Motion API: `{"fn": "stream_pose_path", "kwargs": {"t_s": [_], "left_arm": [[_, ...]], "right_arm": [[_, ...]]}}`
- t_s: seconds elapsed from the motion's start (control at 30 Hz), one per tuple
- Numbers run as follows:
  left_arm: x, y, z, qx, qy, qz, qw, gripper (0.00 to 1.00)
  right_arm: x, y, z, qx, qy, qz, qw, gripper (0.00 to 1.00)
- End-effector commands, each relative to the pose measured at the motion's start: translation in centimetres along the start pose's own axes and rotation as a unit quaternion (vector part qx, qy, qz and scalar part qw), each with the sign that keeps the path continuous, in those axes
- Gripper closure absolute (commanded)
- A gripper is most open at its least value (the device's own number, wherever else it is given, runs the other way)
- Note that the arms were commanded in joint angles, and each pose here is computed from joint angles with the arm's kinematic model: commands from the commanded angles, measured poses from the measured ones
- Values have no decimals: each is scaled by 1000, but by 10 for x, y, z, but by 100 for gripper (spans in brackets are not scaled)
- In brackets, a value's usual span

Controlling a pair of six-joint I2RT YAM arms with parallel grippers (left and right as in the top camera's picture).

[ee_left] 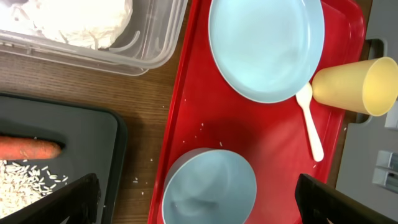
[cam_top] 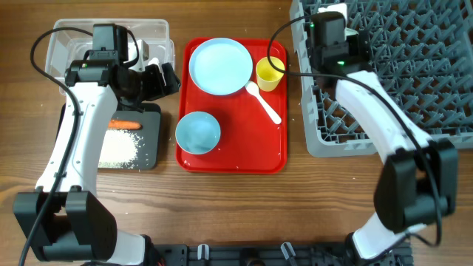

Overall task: Sort waste into correct bins and load items into the dishwasher rack
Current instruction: 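Move the right gripper back and grasp the light-blue bowl's rim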

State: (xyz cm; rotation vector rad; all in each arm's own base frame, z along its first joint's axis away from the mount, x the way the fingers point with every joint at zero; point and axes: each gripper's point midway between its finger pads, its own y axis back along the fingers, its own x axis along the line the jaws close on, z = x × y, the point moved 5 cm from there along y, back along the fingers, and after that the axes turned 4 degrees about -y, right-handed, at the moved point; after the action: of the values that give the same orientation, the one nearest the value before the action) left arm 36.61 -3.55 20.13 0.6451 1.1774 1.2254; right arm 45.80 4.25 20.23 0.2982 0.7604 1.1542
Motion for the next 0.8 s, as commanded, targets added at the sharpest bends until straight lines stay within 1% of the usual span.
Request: {"fn": "stream_pose_path", "kwargs": {"t_s": [0.0, 0.03, 0.07, 0.1, 0.13, 0.2, 0.23, 0.27, 0.33, 0.37, 0.43, 0.47, 0.53, 0.57, 0.63, 0.67, 0.73, 0.77], "left_arm": [[-3, 7, 2, -11, -2, -8, 1000, 0], [-3, 7, 2, -11, -1, -8, 1000, 0], [-3, 7, 2, -11, -1, -8, 1000, 0], [-3, 7, 2, -11, -1, -8, 1000, 0], [-3, 7, 2, -11, -1, -8, 1000, 0], [-3, 7, 2, -11, -1, -8, 1000, 0], [-3, 7, 2, -11, -1, -8, 1000, 0], [-3, 7, 2, -11, -1, -8, 1000, 0], [-3, 7, 2, -11, -1, -8, 1000, 0], [-3, 7, 2, -11, -1, -8, 1000, 0], [-3, 7, 2, -11, -1, -8, 1000, 0], [-3, 7, 2, -11, -2, -8, 1000, 0], [-3, 7, 2, -11, -2, -8, 1000, 0], [-3, 7, 2, -11, -2, -8, 1000, 0], [-3, 7, 2, -11, -1, -8, 1000, 0], [-3, 7, 2, -11, -2, -8, 1000, 0], [-3, 7, 2, -11, -1, -8, 1000, 0], [-3, 7, 2, -11, -1, -8, 1000, 0]], "right_arm": [[31, 49, 6, 23, -90, 224, 970, 0], [51, 71, 5, 49, -116, 335, 934, 0], [70, 92, 4, 69, -121, 436, 889, 0], [88, 108, 0, 86, -111, 509, 849, 1], [103, 115, -8, 106, -97, 533, 834, 3], [130, 123, -28, 142, -66, 533, 831, 3], [149, 129, -41, 163, -47, 541, 824, 5], [166, 134, -52, 185, -41, 542, 819, 10], [190, 136, -69, 252, -92, 512, 816, 13], [205, 138, -80, 283, -112, 501, 810, 17], [224, 134, -104, 322, -122, 456, 821, 21], [227, 133, -113, 335, -122, 439, 824, 26], [238, 131, -132, 359, -126, 402, 833, 27], [239, 132, -133, 359, -127, 400, 834, 28], [241, 132, -134, 358, -134, 389, 838, 36], [243, 131, -138, 367, -145, 380, 836, 44], [251, 132, -145, 374, -143, 378, 835, 46], [251, 132, -145, 375, -143, 378, 834, 52]]}}
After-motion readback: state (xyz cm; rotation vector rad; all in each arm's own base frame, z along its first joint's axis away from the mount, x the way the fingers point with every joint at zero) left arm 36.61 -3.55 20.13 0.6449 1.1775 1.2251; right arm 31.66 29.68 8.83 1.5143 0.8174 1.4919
